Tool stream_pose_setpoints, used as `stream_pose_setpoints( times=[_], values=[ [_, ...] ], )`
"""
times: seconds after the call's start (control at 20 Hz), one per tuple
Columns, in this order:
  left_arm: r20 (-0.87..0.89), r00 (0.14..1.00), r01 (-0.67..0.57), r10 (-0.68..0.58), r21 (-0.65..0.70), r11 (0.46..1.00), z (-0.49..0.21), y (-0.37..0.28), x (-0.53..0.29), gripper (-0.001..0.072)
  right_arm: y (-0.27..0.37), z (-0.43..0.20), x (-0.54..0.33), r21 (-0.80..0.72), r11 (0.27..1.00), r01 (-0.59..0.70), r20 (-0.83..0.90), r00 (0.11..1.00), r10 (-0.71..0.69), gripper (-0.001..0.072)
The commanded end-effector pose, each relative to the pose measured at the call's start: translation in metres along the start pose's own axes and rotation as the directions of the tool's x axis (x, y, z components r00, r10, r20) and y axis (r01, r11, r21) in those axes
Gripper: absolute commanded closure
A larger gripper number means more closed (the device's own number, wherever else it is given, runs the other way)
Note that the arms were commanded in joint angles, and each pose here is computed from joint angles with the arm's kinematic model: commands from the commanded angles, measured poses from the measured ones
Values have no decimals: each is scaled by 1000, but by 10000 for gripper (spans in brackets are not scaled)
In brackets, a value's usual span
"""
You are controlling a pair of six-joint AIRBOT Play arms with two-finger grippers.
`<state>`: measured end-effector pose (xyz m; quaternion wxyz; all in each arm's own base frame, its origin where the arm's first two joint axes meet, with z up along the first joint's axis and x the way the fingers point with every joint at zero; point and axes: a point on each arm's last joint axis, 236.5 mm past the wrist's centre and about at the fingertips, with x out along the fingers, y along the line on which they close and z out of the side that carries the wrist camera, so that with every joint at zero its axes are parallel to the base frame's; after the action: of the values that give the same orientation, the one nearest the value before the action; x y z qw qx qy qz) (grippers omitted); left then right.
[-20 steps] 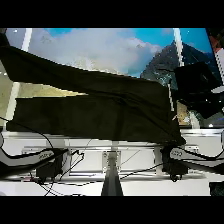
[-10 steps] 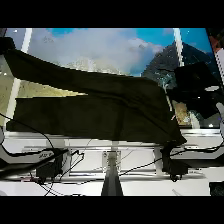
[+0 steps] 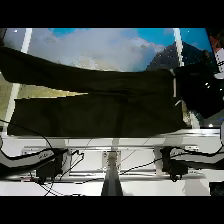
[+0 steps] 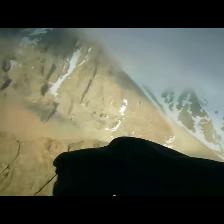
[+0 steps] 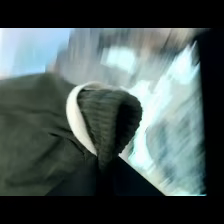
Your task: Fold the clothes and pants, and hang the long-sleeved shirts on hangers.
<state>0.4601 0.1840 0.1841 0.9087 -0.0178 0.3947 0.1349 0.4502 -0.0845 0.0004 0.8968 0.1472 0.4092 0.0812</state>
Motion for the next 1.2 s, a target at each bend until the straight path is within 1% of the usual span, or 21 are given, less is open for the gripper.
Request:
stream_pose_setpoints(
  times=[0.0, 0.1, 0.2, 0.35, 0.45, 0.6, 0.75, 0.9, 1.0, 1.05, 1.1, 1.15],
  values=[
    [-145, 986, -90, 84, -32, 995, -39, 41, -14, 692, -20, 55, -41, -52, 989, 141, 181, 975, -130, 680],
    [-239, 967, -111, 91, -68, 992, -64, 59, -15, 692, -24, 58, -46, -67, 984, 166, 191, 970, -151, 680],
    [-304, 949, -114, 81, -94, 989, -81, 67, -11, 692, -24, 55, -42, -68, 984, 163, 181, 972, -149, 679],
    [-399, 915, -96, 51, -92, 991, -104, 64, 10, 692, -23, 55, -34, -63, 985, 159, 180, 973, -146, 679],
    [-422, 906, -70, 22, -98, 993, -111, 58, 38, 692, -29, 57, -29, -54, 982, 178, 194, 967, -165, 679],
    [-359, 931, 14, -68, -150, 989, -102, 36, 91, 692, -33, 64, -13, -55, 975, 215, 225, 954, -197, 679],
    [-275, 949, 94, -152, -213, 973, -90, 11, 138, 692, -35, 67, 15, -63, 965, 254, 248, 941, -231, 679],
    [-147, 978, 117, -150, -209, 971, -62, -4, 165, 692, -48, 87, 22, -38, 936, 349, 347, 884, -315, 679],
    [-85, 986, 122, -140, -192, 974, -48, -13, 176, 691, -56, 98, 20, 20, 924, 382, 397, 845, -358, 679],
    [-76, 987, 126, -142, -186, 974, -47, -18, 182, 653, -60, 100, 20, 50, 921, 386, 407, 834, -372, 675],
    [-82, 986, 132, -148, -181, 975, -49, -24, 186, 371, -62, 100, 20, 69, 920, 385, 411, 830, -378, 592],
    [-92, 984, 136, -155, -182, 974, -52, -29, 188, 64, -62, 100, 20, 69, 920, 385, 410, 830, -378, 393]
  ],
)
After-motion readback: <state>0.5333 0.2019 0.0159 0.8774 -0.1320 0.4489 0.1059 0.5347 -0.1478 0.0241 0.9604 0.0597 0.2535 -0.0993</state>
